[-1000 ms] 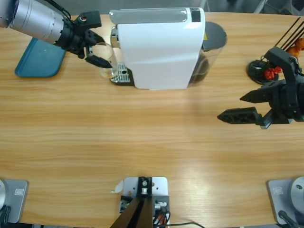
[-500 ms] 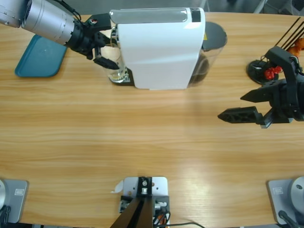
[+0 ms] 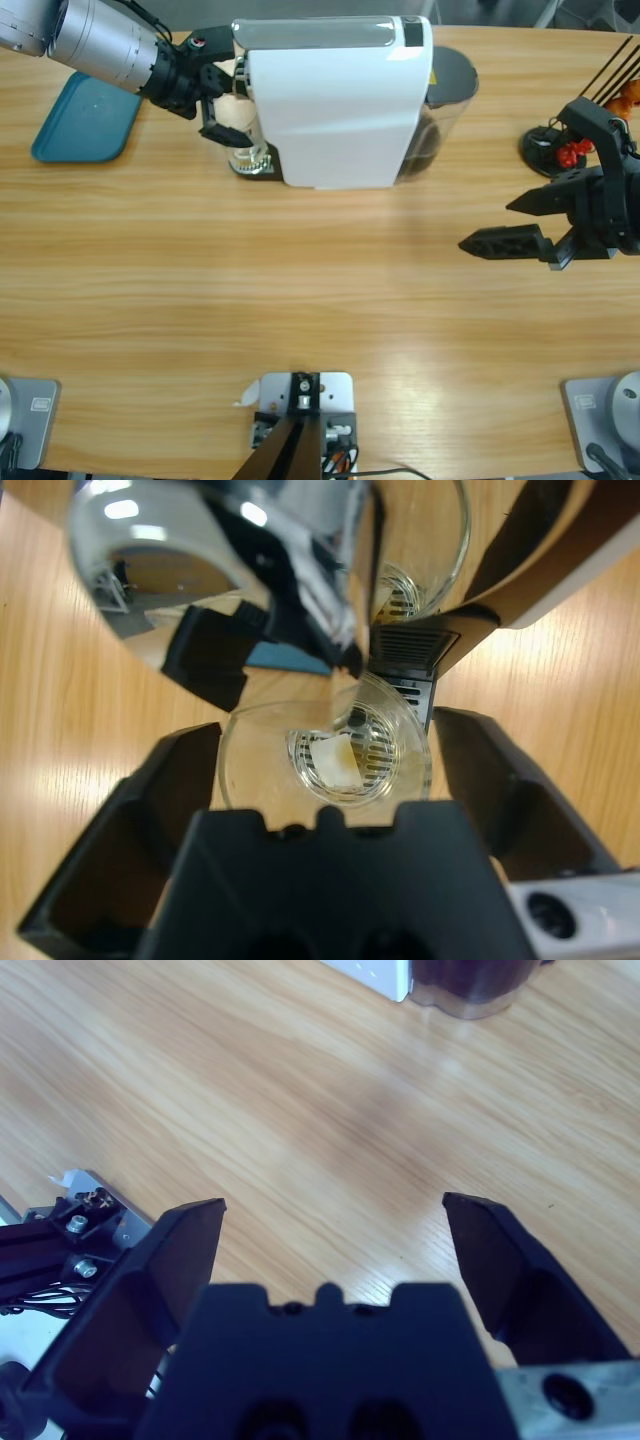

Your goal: Pour coffee

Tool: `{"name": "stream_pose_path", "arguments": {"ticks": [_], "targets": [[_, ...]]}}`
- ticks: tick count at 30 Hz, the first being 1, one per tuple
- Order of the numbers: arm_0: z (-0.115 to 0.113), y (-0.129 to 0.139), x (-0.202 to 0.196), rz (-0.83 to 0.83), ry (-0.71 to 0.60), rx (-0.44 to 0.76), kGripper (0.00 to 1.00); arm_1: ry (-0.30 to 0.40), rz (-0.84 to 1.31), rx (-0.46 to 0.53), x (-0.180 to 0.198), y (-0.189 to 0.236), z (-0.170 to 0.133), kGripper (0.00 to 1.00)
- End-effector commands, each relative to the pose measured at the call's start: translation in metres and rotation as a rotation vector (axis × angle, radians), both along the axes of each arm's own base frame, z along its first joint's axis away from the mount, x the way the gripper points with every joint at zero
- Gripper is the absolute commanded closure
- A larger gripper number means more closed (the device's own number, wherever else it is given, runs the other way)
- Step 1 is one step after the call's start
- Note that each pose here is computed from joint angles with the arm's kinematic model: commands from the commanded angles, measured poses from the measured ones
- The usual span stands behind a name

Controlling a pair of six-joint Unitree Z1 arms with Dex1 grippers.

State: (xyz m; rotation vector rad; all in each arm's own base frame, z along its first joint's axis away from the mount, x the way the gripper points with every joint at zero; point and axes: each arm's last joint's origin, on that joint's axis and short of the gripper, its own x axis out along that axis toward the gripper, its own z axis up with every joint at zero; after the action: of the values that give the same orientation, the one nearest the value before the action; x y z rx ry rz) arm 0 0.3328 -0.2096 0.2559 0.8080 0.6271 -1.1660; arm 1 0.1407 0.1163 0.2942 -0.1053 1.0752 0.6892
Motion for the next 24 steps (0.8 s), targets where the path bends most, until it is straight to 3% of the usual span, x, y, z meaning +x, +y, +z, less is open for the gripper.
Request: {"name": "stream_pose_path", "arguments": {"ticks": [1,7,18,22,24], "targets": [[-0.008,-0.013,0.005,-0.012,0.013,-0.010,0.004,0.032,0.014,-0.006,0.002,0.000,-0.008,0.000],[0.014,-0.003,-0.001,0.024,-0.014,-0.046,0.004,0.035,0.014,-0.007,0.001,0.000,-0.009,0.000],[0.043,0.043,-0.033,0.090,-0.019,-0.117,0.004,0.024,0.015,0.003,-0.002,-0.002,-0.004,0.000],[0.074,0.068,-0.057,0.173,-0.092,-0.153,0.004,-0.036,0.008,0.034,0.003,0.001,0.025,0.000],[0.084,0.080,-0.068,0.312,-0.071,-0.187,0.004,-0.103,-0.033,0.024,0.015,0.005,0.055,0.003]]}}
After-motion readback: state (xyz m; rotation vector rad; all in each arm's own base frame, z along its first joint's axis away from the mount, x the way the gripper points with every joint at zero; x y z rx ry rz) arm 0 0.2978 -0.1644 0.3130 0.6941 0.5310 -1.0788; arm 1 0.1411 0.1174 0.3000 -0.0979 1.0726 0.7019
